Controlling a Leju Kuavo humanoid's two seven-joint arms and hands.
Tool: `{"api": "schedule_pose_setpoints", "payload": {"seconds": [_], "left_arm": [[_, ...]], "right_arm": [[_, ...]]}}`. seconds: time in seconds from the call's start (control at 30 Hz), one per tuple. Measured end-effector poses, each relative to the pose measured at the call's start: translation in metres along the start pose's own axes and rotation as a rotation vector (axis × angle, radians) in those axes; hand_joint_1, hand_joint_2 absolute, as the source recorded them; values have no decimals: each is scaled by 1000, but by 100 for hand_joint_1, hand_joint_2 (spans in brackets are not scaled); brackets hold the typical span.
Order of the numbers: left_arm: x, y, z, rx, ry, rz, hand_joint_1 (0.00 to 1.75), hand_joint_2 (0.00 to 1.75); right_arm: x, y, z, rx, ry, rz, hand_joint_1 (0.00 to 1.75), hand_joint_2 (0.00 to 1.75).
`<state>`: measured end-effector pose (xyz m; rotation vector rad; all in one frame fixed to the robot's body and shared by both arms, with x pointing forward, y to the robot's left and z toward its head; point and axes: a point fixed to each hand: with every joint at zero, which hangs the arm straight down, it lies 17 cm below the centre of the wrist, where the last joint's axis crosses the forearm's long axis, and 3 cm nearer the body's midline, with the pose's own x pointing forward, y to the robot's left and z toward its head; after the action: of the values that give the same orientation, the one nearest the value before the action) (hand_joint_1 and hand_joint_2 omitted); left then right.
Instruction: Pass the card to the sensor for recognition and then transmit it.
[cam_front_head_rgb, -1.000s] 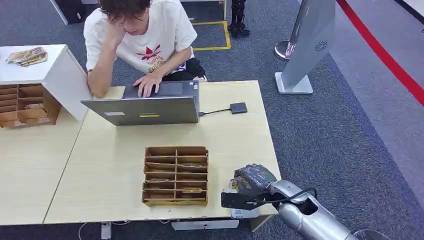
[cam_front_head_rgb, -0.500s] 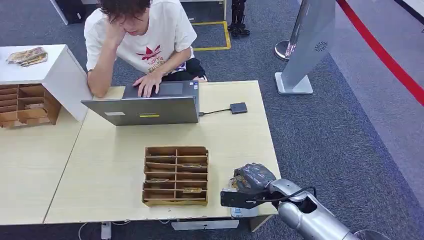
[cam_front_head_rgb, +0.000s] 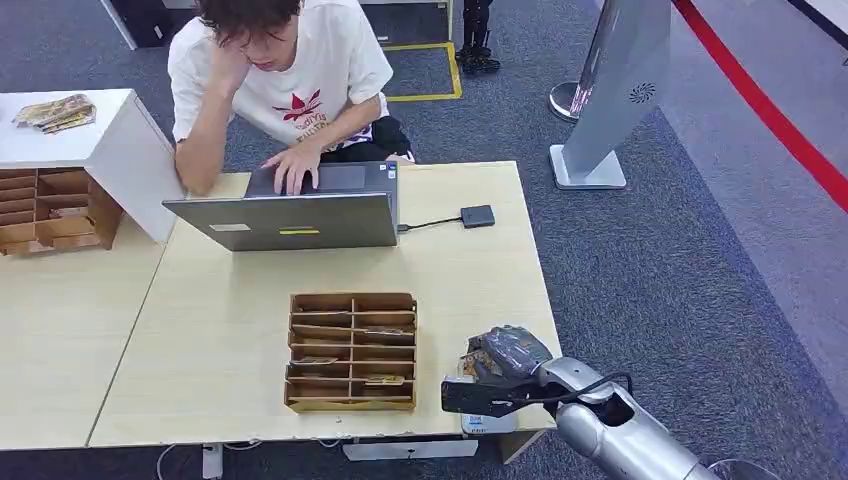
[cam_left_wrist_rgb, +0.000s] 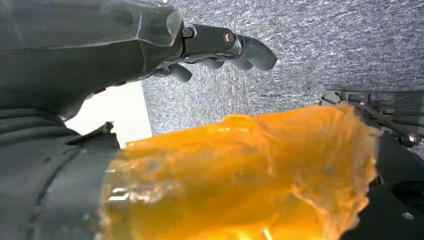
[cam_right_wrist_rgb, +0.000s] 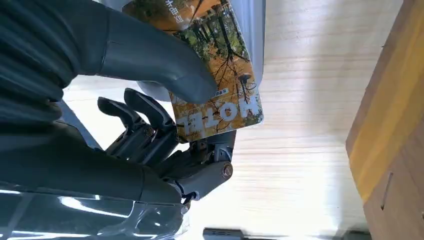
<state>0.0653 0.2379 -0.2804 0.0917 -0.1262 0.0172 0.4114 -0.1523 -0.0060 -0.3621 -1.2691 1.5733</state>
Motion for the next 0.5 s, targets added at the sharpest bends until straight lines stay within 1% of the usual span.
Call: {"api": "schedule_pose_setpoints", "payload": {"seconds": [0.5], "left_arm": [[0, 0, 0, 0, 2, 0, 0, 0]], "right_arm": [[-1, 1, 0, 2, 3, 0, 175, 175]]}}
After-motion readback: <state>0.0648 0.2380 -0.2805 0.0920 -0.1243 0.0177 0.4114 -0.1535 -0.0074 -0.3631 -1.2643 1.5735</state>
